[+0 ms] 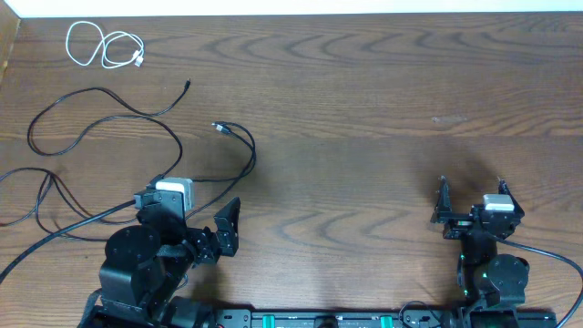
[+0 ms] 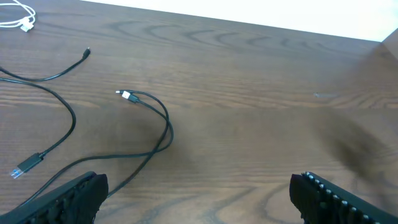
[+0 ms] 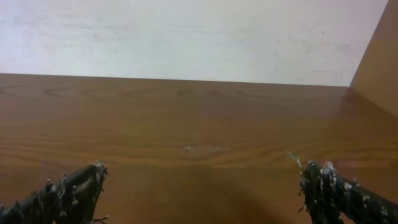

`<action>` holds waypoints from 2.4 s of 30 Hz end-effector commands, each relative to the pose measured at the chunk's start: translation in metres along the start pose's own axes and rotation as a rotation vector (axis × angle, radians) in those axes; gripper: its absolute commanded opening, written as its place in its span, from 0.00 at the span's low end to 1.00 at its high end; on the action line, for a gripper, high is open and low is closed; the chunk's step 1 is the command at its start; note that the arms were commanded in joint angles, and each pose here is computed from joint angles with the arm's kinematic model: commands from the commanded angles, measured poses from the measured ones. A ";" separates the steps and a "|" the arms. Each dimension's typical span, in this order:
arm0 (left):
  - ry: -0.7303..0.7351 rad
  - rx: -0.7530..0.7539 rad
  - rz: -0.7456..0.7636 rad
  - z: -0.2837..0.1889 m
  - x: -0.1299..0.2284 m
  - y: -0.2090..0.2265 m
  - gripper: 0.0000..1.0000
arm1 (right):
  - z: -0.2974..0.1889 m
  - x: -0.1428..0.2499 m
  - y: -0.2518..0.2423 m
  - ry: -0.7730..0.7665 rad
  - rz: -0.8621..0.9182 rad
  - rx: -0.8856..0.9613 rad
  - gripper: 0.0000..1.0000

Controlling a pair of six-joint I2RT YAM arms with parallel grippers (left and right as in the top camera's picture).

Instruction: Untangle cables

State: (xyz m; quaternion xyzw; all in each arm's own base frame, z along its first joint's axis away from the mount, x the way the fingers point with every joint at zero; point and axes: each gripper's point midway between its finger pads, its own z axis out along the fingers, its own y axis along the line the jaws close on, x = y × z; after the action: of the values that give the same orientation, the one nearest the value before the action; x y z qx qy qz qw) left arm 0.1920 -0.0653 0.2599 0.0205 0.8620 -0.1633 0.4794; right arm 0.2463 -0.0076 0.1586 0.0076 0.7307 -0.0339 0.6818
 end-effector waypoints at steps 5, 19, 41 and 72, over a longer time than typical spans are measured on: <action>0.000 0.013 -0.012 -0.002 -0.001 -0.003 0.99 | 0.000 0.000 0.001 0.000 0.016 -0.006 0.99; 0.079 -0.019 -0.019 -0.002 0.019 0.005 0.99 | 0.000 0.000 0.001 0.000 0.016 -0.006 0.99; -0.346 -0.074 0.075 0.023 0.000 0.042 0.99 | 0.000 0.000 0.001 0.000 0.016 -0.006 0.99; -0.630 -0.090 0.140 0.056 0.015 0.067 0.99 | 0.000 0.000 0.001 0.000 0.016 -0.006 0.99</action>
State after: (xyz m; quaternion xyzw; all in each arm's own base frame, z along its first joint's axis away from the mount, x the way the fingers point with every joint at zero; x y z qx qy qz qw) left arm 0.2413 -0.0216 0.2091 0.0024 0.6762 -0.0978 0.7302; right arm 0.2463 -0.0076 0.1587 0.0078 0.7306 -0.0338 0.6819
